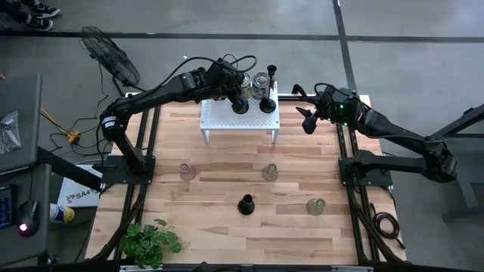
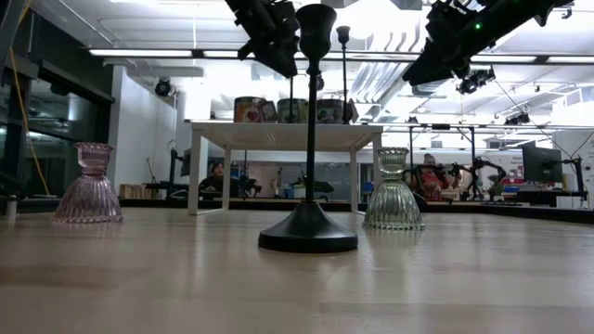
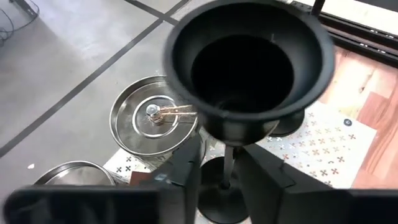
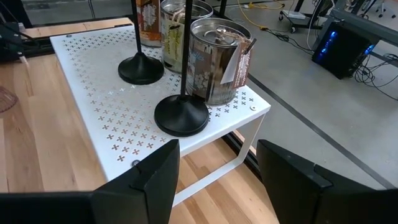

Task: Pick & Place candle stick holders
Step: Align the top black candle holder on the shelf with the other black candle holder, then align the black candle holder on the shelf with the other black candle holders

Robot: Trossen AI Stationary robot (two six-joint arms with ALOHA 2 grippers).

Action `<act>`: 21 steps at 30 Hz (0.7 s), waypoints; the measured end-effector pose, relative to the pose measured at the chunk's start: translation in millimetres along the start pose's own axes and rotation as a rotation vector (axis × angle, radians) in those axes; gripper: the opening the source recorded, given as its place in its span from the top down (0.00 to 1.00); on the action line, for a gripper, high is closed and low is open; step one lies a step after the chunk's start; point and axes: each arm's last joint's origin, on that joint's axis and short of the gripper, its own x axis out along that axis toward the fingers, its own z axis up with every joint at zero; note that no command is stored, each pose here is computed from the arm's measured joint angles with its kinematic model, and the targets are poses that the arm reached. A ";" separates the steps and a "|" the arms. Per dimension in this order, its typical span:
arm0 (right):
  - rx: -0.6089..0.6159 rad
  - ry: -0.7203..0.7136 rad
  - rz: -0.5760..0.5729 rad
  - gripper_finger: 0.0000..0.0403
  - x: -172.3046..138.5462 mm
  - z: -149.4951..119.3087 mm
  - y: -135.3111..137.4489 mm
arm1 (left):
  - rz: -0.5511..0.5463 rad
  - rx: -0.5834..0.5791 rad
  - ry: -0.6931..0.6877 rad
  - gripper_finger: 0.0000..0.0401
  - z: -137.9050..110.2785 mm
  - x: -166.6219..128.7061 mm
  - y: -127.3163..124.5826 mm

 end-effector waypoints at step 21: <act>0.000 0.040 -0.003 0.49 -0.2 -3.8 0.2 | 0.050 0.073 0.001 0.46 0.2 -8.7 3.9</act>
